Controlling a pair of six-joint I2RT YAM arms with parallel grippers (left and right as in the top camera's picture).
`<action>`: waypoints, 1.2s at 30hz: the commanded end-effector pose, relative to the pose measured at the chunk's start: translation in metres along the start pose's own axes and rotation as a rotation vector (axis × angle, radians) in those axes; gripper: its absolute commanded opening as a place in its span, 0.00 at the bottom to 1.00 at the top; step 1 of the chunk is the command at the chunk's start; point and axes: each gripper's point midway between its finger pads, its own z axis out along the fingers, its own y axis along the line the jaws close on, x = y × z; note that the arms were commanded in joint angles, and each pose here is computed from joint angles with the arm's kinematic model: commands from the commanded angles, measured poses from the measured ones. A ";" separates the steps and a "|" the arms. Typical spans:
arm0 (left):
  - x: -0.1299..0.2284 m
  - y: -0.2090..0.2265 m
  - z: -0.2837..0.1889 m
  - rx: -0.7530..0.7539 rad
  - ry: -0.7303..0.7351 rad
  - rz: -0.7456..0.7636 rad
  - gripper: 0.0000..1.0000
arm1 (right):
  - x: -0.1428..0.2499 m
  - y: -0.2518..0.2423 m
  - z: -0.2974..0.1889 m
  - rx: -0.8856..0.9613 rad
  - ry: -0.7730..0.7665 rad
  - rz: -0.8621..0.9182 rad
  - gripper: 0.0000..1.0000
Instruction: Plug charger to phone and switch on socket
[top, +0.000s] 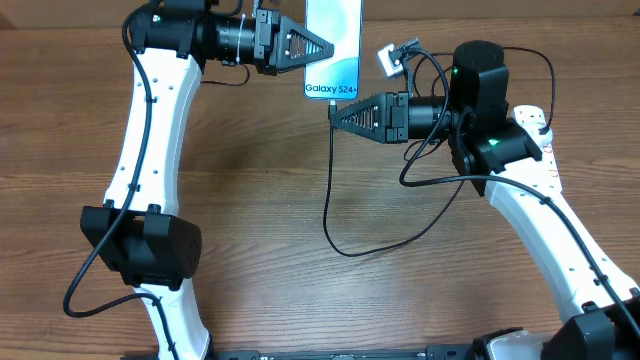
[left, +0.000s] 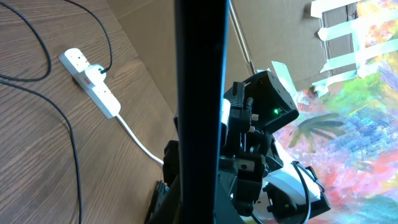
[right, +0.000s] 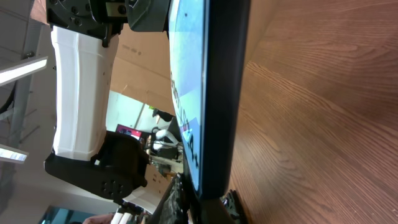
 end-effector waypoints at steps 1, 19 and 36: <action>0.003 -0.017 0.002 0.056 0.017 0.042 0.04 | -0.006 0.016 -0.002 -0.007 -0.017 -0.053 0.04; 0.004 -0.018 0.005 0.060 0.023 0.043 0.04 | -0.006 0.016 -0.002 -0.005 -0.019 -0.053 0.04; 0.006 -0.019 0.010 0.064 0.033 0.044 0.04 | -0.006 0.016 -0.002 -0.005 -0.019 -0.053 0.04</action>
